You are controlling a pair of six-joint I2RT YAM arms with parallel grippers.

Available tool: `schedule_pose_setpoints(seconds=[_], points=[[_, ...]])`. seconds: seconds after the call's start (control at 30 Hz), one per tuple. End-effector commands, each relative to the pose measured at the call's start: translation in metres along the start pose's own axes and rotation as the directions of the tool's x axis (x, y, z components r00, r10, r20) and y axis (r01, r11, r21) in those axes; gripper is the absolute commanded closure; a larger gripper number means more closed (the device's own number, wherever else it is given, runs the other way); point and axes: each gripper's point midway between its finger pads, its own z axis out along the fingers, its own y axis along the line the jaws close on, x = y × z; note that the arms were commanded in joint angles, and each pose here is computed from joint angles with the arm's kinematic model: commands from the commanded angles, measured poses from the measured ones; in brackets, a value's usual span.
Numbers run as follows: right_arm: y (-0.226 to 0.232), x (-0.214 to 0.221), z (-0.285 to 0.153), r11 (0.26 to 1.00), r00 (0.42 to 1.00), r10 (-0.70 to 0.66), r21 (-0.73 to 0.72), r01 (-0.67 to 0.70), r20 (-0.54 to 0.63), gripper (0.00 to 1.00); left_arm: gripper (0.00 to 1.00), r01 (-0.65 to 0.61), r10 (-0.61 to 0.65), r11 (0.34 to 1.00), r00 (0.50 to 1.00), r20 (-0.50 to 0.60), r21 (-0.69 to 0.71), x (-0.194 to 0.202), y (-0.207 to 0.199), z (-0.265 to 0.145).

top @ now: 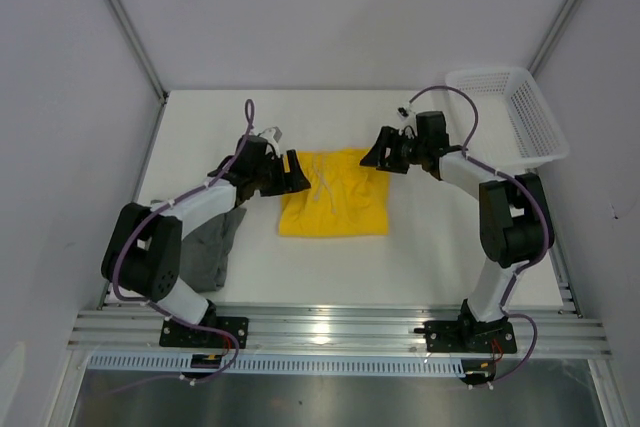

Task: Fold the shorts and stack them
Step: Fold the shorts

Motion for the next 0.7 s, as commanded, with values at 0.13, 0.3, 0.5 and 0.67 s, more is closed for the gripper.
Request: schedule_pose_setpoints(seconds=[0.13,0.3,0.5,0.67], points=[[-0.015,0.05,0.003,0.996,0.995,0.007,0.086,0.001,-0.098,0.33,0.2,-0.062,0.062,0.996,0.998,-0.013,0.062,-0.005,-0.011,0.014],[-0.013,0.053,0.013,0.996,0.993,0.002,0.094,0.009,-0.117,0.37,0.22,-0.062,0.063,0.996,0.998,-0.026,0.057,-0.005,-0.011,0.027],[-0.02,0.062,0.025,0.992,0.989,0.007,0.124,0.012,-0.15,0.46,0.3,-0.057,0.059,0.998,0.998,-0.038,0.041,-0.006,-0.01,0.043],[-0.024,0.065,0.033,0.991,0.987,0.011,0.133,0.01,-0.159,0.59,0.38,-0.049,0.051,0.998,0.997,-0.065,0.031,-0.001,-0.009,0.058]])
